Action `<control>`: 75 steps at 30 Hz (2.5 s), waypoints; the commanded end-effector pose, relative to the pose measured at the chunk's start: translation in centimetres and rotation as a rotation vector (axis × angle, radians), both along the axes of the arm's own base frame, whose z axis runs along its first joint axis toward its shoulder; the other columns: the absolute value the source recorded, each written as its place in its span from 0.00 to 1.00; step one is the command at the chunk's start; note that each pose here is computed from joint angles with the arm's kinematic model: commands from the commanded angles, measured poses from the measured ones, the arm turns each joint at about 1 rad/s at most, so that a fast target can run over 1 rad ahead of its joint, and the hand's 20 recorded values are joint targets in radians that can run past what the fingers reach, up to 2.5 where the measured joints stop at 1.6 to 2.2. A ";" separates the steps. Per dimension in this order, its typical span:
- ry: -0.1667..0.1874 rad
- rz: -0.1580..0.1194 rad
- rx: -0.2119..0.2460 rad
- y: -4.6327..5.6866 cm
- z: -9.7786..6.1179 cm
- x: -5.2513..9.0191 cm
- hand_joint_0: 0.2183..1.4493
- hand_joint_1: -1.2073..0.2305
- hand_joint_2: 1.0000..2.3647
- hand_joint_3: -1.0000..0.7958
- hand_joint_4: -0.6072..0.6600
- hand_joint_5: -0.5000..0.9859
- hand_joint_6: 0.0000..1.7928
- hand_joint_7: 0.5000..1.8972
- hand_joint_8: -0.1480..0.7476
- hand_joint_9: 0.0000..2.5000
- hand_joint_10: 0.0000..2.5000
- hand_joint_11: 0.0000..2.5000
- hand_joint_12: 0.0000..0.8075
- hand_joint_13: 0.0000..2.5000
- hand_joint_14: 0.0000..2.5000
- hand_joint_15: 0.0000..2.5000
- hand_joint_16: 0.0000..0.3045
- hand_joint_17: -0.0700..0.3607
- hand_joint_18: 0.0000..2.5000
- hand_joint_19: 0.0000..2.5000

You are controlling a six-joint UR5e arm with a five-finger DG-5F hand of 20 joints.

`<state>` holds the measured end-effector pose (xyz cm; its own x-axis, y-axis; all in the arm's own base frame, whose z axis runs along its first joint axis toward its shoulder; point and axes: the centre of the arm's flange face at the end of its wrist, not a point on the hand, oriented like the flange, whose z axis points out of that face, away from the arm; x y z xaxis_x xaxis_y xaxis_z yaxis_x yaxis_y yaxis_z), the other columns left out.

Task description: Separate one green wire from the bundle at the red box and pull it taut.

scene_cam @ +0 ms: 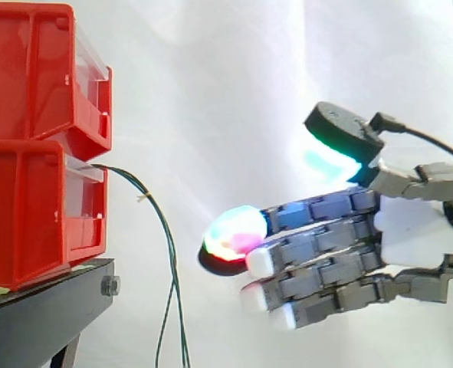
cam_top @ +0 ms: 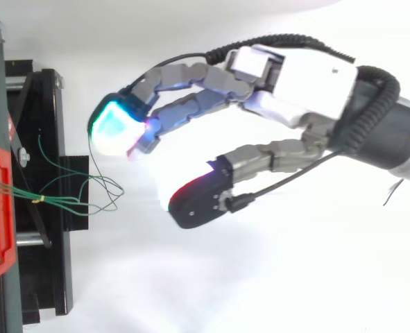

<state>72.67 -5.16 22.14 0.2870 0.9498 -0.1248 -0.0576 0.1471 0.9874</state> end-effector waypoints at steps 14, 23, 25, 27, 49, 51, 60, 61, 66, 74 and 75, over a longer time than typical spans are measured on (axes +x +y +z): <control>-0.023 0.025 0.026 2.6 -3.2 6.2 0.22 0.37 0.00 0.28 0.69 0.23 0.28 0.24 0.46 0.31 0.01 0.19 0.48 0.27 0.00 0.13 0.16 0.42 0.21 0.14; -0.017 0.047 0.029 5.0 -3.2 6.1 0.23 0.38 0.00 0.28 0.71 0.24 0.28 0.30 0.46 0.32 0.01 0.20 0.47 0.27 0.00 0.13 0.16 0.42 0.22 0.15; -0.016 0.047 0.032 5.3 -3.3 6.1 0.24 0.38 0.00 0.28 0.71 0.25 0.28 0.31 0.46 0.33 0.01 0.20 0.47 0.28 0.01 0.12 0.16 0.42 0.22 0.15; -0.018 0.047 0.041 5.7 -3.3 6.1 0.24 0.38 0.00 0.28 0.71 0.25 0.28 0.33 0.46 0.34 0.01 0.20 0.47 0.28 0.00 0.12 0.16 0.42 0.23 0.15; -0.035 0.054 0.117 6.1 -2.2 6.6 0.29 0.39 0.00 0.30 0.70 0.27 0.28 0.42 0.45 0.39 0.01 0.21 0.45 0.31 0.01 0.13 0.15 0.40 0.25 0.16; -0.034 0.056 0.118 6.1 -2.2 6.6 0.29 0.39 0.00 0.30 0.70 0.27 0.28 0.42 0.45 0.39 0.01 0.21 0.45 0.31 0.01 0.13 0.15 0.40 0.25 0.16; -0.041 0.056 0.134 6.1 -1.6 6.8 0.32 0.38 0.01 0.36 0.65 0.28 0.28 0.53 0.45 0.39 0.01 0.22 0.45 0.31 0.01 0.14 0.15 0.39 0.25 0.16; -0.041 0.056 0.135 6.2 -1.5 6.9 0.32 0.38 0.01 0.36 0.65 0.28 0.28 0.54 0.45 0.39 0.01 0.22 0.44 0.31 0.01 0.14 0.15 0.39 0.25 0.16; -0.028 0.057 0.145 6.2 -0.9 7.0 0.32 0.37 0.01 0.37 0.64 0.29 0.28 0.59 0.45 0.39 0.01 0.22 0.44 0.31 0.01 0.13 0.15 0.39 0.25 0.16; -0.018 0.051 0.166 6.7 -0.6 7.0 0.29 0.38 0.00 0.32 0.67 0.27 0.28 0.46 0.45 0.39 0.01 0.22 0.45 0.31 0.01 0.14 0.15 0.40 0.25 0.16; -0.019 0.048 0.168 6.8 -0.6 7.0 0.28 0.38 0.00 0.30 0.68 0.26 0.28 0.41 0.44 0.39 0.01 0.21 0.45 0.31 0.01 0.14 0.15 0.40 0.25 0.16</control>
